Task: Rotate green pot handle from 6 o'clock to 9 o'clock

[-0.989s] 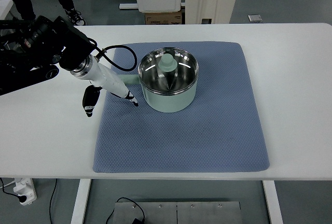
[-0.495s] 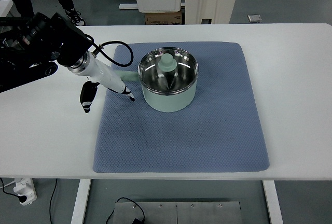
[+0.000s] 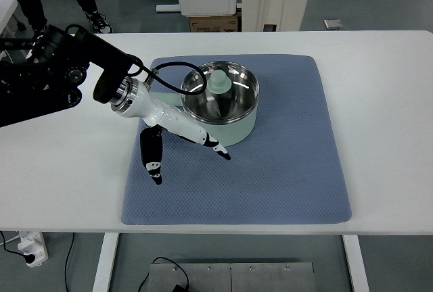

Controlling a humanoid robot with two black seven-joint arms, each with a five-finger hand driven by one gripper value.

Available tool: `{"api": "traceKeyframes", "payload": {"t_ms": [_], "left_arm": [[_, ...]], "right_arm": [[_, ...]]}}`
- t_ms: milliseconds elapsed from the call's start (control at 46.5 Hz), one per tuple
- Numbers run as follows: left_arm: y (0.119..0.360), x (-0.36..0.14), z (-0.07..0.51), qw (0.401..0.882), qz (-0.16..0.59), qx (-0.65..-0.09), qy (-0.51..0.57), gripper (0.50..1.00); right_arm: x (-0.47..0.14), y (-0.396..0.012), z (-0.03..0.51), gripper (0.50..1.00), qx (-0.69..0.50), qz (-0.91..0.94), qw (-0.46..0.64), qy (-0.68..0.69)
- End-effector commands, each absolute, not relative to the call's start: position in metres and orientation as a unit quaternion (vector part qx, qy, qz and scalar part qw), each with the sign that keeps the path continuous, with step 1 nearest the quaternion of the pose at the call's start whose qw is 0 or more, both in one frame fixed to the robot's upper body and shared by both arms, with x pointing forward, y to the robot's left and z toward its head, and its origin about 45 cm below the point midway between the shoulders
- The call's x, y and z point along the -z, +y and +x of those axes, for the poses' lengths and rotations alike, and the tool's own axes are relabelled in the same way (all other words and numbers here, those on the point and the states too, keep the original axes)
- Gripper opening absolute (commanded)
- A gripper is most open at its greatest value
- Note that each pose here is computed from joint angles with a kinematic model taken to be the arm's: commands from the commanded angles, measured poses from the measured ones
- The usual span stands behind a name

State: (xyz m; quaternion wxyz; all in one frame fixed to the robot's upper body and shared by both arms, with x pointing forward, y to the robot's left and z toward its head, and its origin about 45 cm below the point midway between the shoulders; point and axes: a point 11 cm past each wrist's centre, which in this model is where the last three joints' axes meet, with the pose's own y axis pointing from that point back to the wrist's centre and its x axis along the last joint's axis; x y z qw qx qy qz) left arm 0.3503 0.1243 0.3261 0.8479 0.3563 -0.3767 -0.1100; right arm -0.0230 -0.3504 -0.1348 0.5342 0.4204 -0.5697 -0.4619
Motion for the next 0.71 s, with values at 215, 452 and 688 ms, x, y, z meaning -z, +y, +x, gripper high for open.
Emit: {"api": "traceKeyframes", "payload": {"t_ms": [215, 452, 688], "left_arm": [[0.105, -0.364, 0.372, 0.968, 0.173, -0.027, -0.179, 1.000], [0.141, -0.380, 0.438, 0.973, 0.044, -0.216, -0.067, 1.000], [0.202, -0.360, 0.483, 0.923, -0.014, -0.385, 0.007, 1.000]], "right_arm": [[0.135, -0.350, -0.023, 1.000, 0.462, 0.420, 0.534, -0.570], [0.135, -0.350, -0.023, 1.000, 0.462, 0.420, 0.534, -0.570], [0.135, -0.350, -0.023, 1.000, 0.462, 0.420, 0.534, -0.570]]}}
